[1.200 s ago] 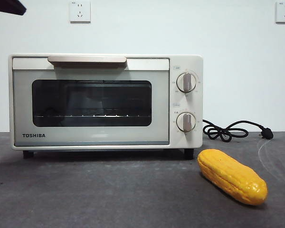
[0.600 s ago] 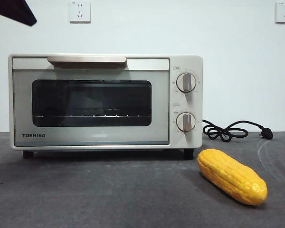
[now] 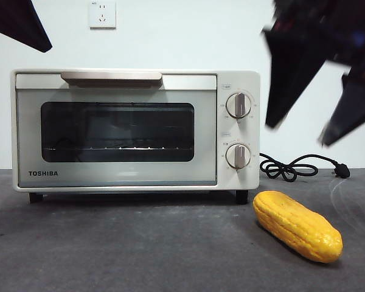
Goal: Take the corn from the table,put the corn in the oven
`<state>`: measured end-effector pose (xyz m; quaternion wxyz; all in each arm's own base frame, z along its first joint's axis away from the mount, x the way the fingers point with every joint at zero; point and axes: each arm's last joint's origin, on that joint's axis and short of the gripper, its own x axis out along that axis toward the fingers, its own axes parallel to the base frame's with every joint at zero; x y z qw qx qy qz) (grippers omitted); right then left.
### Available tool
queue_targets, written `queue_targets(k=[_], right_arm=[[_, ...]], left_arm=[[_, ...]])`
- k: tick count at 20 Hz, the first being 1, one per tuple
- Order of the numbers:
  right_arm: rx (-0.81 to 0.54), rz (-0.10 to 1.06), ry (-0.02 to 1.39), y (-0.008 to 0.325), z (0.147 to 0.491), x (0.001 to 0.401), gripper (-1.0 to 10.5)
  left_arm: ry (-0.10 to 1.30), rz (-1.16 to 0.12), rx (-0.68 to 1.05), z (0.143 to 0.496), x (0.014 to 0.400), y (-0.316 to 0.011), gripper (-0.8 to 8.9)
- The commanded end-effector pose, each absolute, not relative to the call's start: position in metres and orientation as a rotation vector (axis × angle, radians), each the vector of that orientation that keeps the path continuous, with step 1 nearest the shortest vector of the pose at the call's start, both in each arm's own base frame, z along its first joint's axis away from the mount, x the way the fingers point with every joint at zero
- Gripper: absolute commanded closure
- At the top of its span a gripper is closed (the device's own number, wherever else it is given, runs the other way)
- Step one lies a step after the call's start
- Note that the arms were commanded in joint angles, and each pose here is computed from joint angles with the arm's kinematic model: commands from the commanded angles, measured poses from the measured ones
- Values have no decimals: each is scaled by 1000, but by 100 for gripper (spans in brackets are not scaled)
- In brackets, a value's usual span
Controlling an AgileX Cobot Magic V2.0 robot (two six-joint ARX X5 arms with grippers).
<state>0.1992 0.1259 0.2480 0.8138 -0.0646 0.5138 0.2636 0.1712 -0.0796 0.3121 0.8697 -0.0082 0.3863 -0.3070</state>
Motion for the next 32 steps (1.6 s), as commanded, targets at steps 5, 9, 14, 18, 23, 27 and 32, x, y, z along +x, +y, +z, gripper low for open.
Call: queue_targets(k=[5, 9, 14, 18, 23, 27, 32], right_arm=[[-165, 534, 1212, 144, 204, 227, 474], [-181, 520, 1280, 149, 181, 236, 474], [-186, 514, 1308, 150, 173, 238, 812], [-190, 532, 1307, 152, 177, 235, 956], [-165, 659, 1209, 164, 210, 212, 956], [-125, 767, 1057, 169, 252, 184, 956], [-54, 854, 882, 163, 299, 153, 956]], left_arm=[[805, -648, -4, 312, 172, -80, 819], [805, -648, -4, 312, 172, -80, 819], [805, -648, -4, 312, 172, -80, 819], [780, -651, -5, 313, 173, -81, 819], [666, -662, -11, 321, 182, -85, 819], [536, -658, -12, 327, 198, -90, 818], [490, -544, 14, 320, 220, -96, 818]])
